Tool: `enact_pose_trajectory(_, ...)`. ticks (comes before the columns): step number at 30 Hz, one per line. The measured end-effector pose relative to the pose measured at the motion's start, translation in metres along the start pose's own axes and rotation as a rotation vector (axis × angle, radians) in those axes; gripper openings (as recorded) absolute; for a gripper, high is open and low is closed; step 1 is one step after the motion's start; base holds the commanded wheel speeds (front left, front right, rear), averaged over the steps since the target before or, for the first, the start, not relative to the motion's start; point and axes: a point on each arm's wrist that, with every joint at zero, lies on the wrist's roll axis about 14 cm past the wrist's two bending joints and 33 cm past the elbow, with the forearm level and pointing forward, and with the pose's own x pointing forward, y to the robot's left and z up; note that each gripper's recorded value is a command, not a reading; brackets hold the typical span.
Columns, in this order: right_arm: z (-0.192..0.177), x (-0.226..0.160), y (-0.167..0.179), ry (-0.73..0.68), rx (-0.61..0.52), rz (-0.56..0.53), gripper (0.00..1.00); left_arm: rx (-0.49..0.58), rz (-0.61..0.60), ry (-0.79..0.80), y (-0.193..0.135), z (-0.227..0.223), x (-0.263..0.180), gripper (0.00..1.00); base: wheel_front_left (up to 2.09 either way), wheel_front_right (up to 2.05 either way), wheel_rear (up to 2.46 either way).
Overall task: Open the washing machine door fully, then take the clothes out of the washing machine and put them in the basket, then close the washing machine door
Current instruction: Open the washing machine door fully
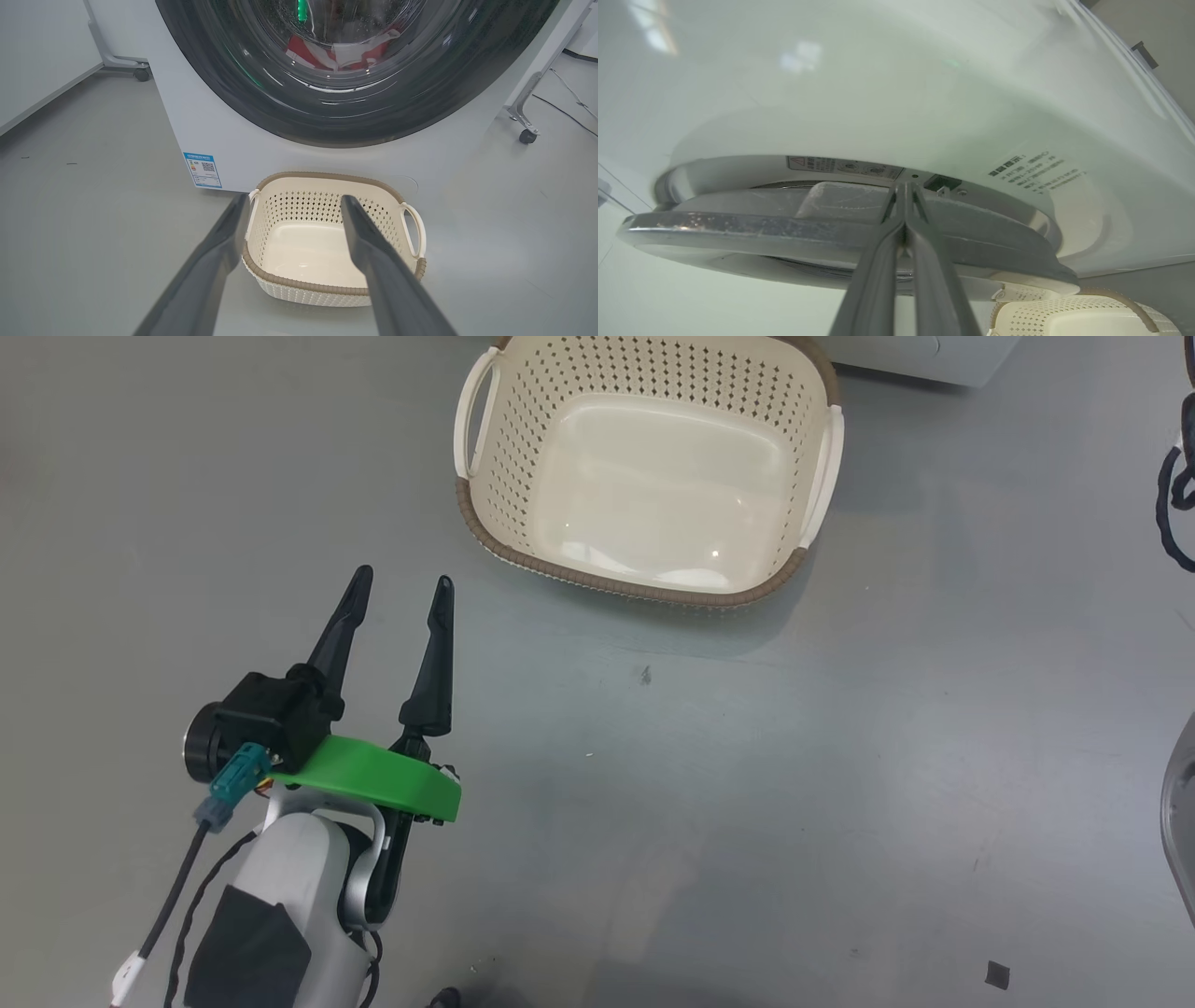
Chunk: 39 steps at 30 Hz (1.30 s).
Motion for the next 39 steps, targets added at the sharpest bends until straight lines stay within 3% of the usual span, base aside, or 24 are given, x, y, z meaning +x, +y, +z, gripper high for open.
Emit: enact_pose_trajectory(39, -0.012, 0.029, -0.001, 0.191, 0.219, -0.016, 0.00, -0.007, 0.041, 0.025, 0.012, -0.007, -0.005, 1.00, 0.00, 0.00, 0.00)
